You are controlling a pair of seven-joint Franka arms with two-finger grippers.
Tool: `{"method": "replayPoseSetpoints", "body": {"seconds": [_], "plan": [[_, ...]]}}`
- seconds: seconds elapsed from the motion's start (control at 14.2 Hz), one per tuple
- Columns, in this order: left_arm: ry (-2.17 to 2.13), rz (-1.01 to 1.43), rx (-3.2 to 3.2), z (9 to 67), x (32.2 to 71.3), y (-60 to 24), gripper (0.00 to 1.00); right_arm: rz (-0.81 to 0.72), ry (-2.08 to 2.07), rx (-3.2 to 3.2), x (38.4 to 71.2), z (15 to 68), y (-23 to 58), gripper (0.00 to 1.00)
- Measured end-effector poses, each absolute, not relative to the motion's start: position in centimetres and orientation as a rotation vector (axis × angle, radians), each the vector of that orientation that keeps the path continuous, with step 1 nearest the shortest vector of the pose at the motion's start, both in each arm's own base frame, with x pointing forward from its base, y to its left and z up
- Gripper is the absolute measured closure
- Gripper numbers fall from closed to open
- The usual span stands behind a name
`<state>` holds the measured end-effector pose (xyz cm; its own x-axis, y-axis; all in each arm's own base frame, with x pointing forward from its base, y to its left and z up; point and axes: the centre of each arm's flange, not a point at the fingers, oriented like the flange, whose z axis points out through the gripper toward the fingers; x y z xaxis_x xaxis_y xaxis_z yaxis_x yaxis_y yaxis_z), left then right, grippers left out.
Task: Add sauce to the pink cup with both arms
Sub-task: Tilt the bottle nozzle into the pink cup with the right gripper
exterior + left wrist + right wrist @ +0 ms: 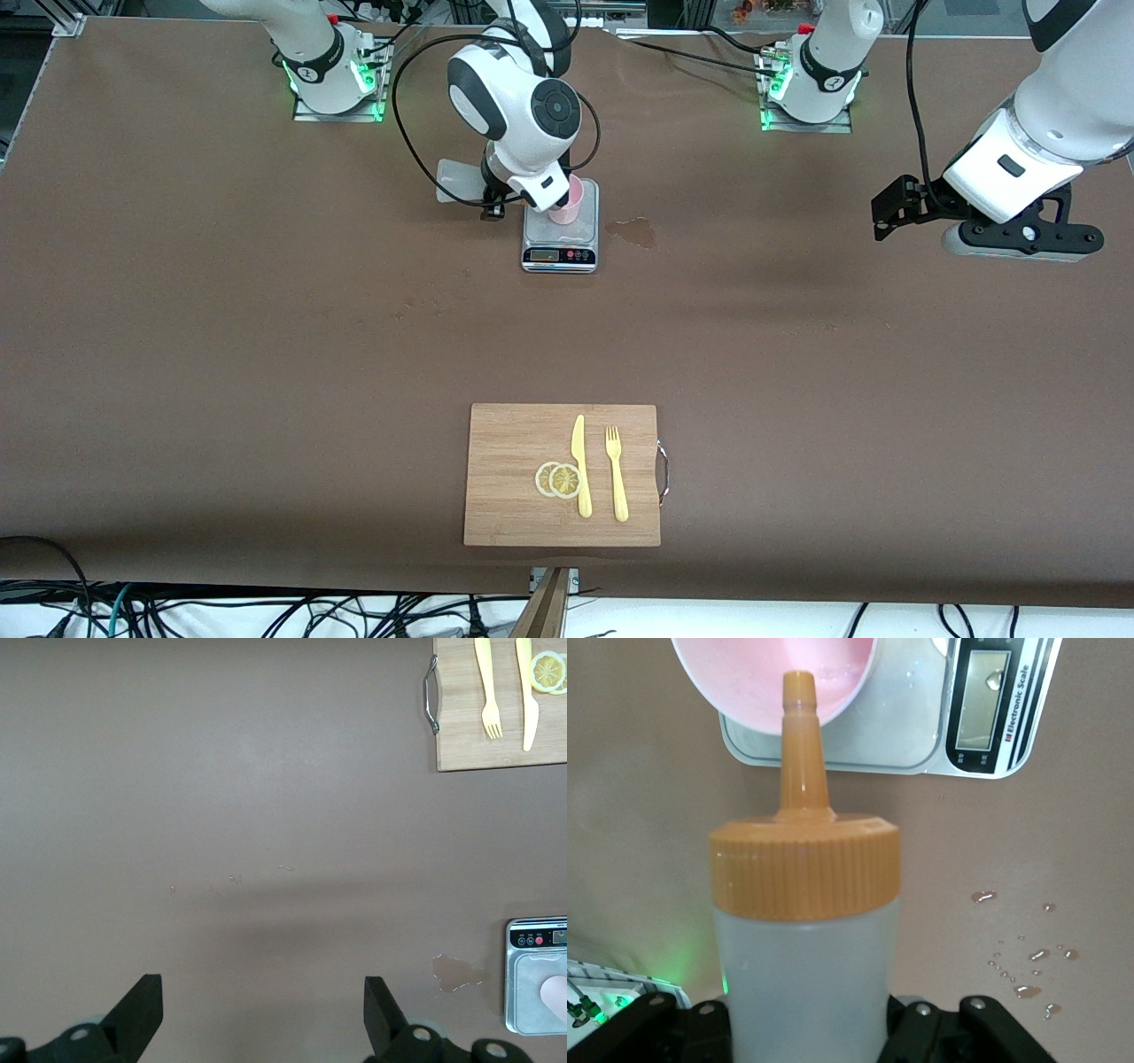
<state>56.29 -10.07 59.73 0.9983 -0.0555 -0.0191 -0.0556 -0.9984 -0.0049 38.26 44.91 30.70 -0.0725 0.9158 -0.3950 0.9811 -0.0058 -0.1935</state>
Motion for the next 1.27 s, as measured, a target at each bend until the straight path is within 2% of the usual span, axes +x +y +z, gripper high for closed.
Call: {"method": "replayPoseSetpoints", "body": {"seconds": [0.92,1.27], "plan": [[0.087,0.059,-3.133,58.7,56.8,-10.1,0.00,-0.677,2.089,2.099,37.9,30.3,46.0,0.78],[0.095,0.064,-3.134,58.3,57.0,-10.4,0.00,-0.697,2.202,2.240,41.2,31.4,42.7,0.78]]}}
